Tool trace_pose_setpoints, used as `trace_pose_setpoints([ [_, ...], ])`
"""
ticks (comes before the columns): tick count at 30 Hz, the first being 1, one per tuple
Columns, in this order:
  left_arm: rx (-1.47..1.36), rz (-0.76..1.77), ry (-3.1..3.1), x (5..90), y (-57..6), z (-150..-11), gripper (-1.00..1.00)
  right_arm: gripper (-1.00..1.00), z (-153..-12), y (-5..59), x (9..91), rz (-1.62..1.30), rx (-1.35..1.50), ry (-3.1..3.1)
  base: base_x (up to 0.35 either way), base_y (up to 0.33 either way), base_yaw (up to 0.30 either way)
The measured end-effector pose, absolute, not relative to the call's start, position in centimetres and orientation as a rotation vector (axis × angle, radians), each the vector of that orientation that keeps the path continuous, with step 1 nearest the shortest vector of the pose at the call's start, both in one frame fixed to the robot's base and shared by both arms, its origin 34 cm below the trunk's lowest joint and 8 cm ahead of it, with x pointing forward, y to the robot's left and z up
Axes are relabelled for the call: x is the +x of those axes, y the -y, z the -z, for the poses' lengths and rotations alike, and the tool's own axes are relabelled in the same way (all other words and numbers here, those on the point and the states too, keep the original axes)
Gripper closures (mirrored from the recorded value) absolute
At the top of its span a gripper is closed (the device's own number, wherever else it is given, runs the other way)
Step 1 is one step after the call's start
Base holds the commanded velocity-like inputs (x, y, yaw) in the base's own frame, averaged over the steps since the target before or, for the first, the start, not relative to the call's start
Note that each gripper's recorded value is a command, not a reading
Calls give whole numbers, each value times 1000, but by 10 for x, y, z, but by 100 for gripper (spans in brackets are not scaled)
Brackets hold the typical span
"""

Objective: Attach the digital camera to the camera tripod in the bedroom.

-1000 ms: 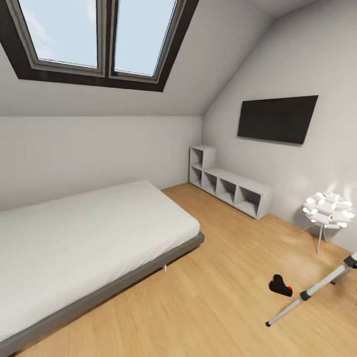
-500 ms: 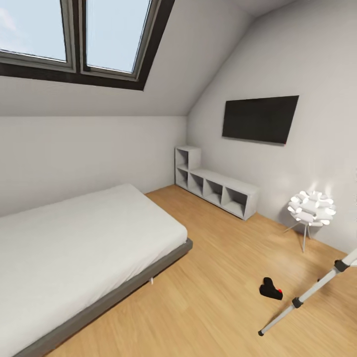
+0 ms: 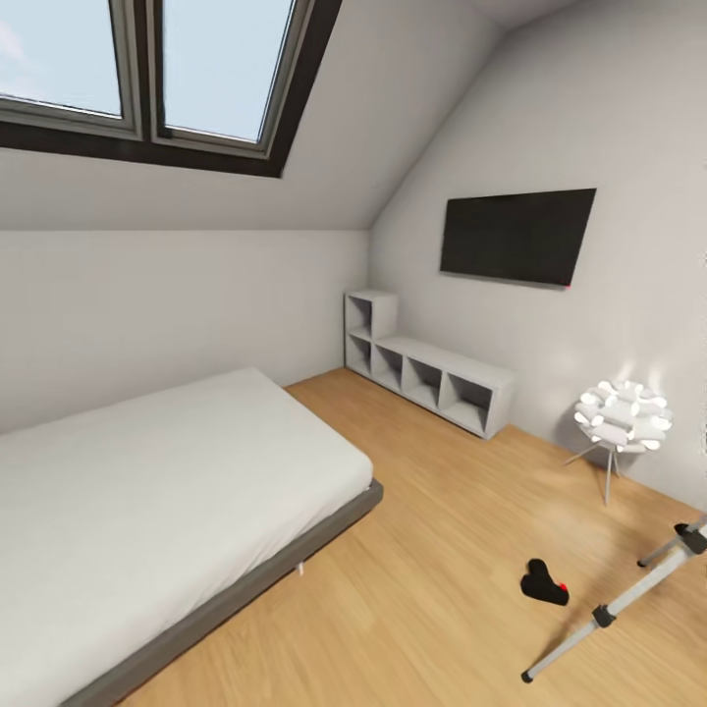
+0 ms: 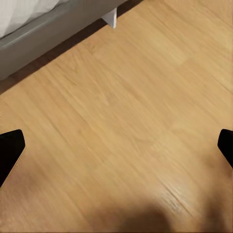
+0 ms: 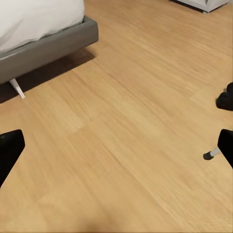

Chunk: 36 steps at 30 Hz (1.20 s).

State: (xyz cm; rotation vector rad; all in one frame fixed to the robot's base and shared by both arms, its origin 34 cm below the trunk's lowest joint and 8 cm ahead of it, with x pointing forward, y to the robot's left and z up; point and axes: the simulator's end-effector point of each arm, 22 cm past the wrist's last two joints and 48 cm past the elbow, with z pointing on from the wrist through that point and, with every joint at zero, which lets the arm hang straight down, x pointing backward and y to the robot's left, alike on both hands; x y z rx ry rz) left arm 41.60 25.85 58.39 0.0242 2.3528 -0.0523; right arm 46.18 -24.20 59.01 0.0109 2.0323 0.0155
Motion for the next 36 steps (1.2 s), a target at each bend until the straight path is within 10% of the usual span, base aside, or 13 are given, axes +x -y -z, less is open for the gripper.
trace_pose_setpoints([
  [36, 24, 54, -2373, 409, -258, -577, -100, -100, -587, 242, 460, -15, 12, -2041, 139, 90, -200],
])
